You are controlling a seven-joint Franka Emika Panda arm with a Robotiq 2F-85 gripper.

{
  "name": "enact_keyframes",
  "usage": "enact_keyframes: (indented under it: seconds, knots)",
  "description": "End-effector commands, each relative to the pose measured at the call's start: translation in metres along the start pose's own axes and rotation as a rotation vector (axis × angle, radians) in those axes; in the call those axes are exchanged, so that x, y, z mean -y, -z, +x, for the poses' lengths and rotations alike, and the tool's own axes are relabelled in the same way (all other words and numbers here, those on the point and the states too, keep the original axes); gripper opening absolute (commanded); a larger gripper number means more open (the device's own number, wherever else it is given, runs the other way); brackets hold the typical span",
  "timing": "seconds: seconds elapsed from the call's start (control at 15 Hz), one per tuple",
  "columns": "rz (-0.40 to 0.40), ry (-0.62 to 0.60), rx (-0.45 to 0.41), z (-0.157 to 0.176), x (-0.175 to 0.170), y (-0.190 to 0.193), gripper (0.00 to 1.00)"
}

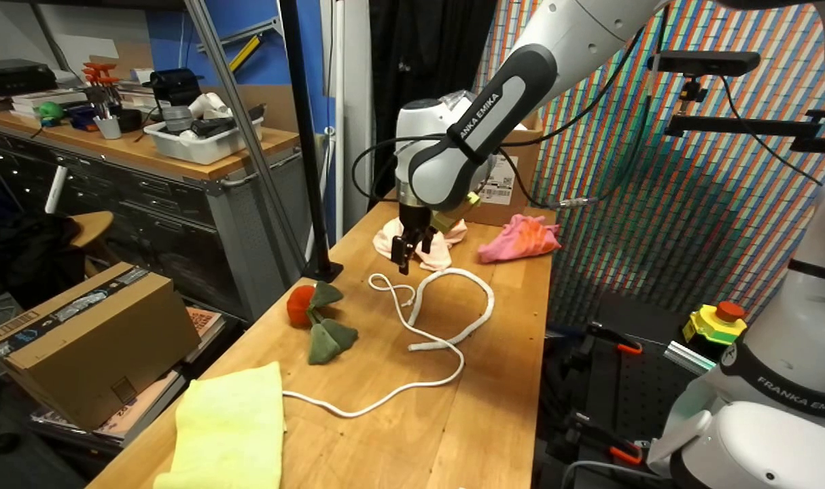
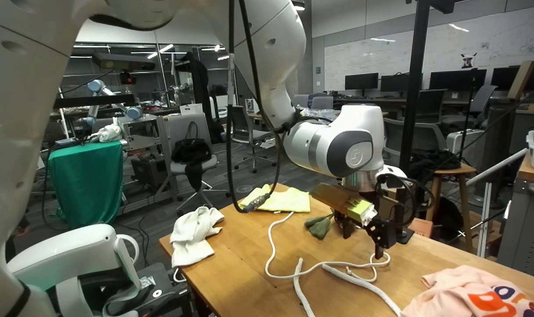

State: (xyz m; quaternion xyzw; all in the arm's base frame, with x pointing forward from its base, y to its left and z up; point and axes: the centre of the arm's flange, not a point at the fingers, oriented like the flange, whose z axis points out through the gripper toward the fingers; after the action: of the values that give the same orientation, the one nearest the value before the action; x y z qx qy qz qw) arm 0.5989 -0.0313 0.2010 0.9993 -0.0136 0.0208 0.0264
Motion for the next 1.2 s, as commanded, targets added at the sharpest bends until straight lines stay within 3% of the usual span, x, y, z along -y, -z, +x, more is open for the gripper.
enact_keyframes:
  seconds: [0.0,0.53,1.13]
  knots:
    - [0.070,-0.013,0.016,-0.042,-0.023,0.007,1.00]
    - [0.177,-0.145,0.074,-0.100,-0.063,-0.026,1.00]
    - [0.233,-0.237,0.077,-0.148,-0.080,-0.049,1.00]
